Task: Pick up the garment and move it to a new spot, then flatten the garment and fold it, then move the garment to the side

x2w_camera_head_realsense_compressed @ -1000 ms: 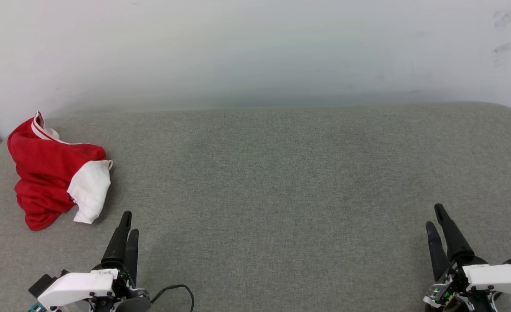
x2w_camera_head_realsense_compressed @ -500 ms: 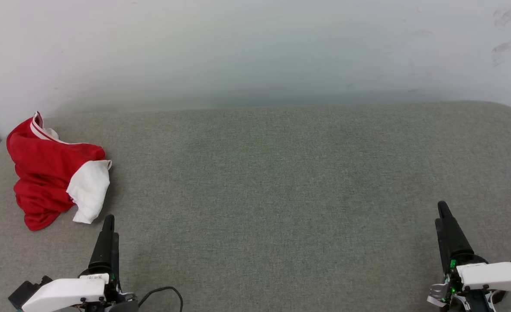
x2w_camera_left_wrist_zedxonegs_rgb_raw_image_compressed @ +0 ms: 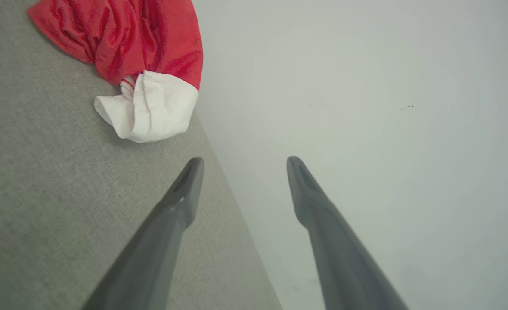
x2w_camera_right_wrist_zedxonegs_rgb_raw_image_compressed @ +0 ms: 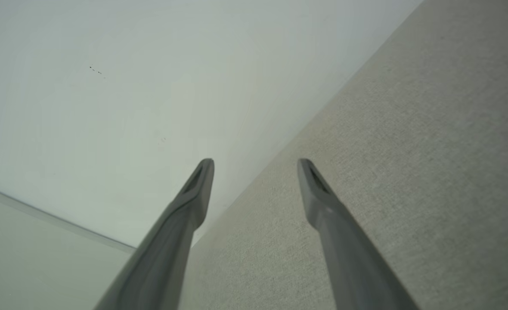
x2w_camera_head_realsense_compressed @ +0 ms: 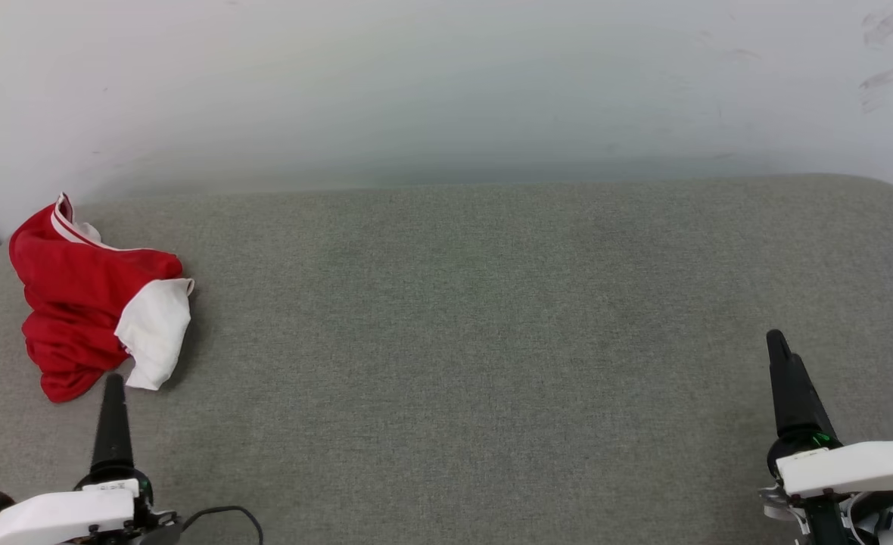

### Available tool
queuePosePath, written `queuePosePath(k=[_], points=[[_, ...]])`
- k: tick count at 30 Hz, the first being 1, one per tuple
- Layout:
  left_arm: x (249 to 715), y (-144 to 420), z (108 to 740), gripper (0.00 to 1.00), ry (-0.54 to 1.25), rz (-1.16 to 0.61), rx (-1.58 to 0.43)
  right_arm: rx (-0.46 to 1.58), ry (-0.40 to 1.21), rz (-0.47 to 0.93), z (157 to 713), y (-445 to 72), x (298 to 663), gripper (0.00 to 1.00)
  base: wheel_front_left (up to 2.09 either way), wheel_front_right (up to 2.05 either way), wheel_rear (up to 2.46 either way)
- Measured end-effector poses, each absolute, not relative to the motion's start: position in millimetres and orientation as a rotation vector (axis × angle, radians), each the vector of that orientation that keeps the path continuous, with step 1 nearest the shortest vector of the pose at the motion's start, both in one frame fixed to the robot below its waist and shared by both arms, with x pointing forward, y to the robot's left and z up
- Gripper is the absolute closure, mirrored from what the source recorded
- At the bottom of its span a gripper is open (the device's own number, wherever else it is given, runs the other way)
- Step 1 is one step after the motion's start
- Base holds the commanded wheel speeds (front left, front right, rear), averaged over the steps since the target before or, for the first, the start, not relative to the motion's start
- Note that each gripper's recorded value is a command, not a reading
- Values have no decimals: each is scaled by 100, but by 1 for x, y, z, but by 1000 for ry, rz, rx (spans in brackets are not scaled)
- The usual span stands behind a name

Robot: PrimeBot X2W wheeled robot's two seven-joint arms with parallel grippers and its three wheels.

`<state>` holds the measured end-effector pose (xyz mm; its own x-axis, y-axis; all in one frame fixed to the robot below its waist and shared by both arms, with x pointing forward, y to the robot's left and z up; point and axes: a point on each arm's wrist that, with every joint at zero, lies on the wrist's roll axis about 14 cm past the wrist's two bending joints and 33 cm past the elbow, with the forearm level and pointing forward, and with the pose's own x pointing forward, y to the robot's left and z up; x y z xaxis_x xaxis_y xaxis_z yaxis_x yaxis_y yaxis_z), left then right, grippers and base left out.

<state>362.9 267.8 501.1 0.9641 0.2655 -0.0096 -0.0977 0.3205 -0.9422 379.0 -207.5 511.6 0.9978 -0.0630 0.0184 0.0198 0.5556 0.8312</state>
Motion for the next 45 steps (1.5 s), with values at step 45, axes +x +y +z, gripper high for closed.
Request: queuePosePath(k=[45], points=[[369,148,529,0,-72,-49,-192,33,-194,93,560,-173,382,0,0,0,0]])
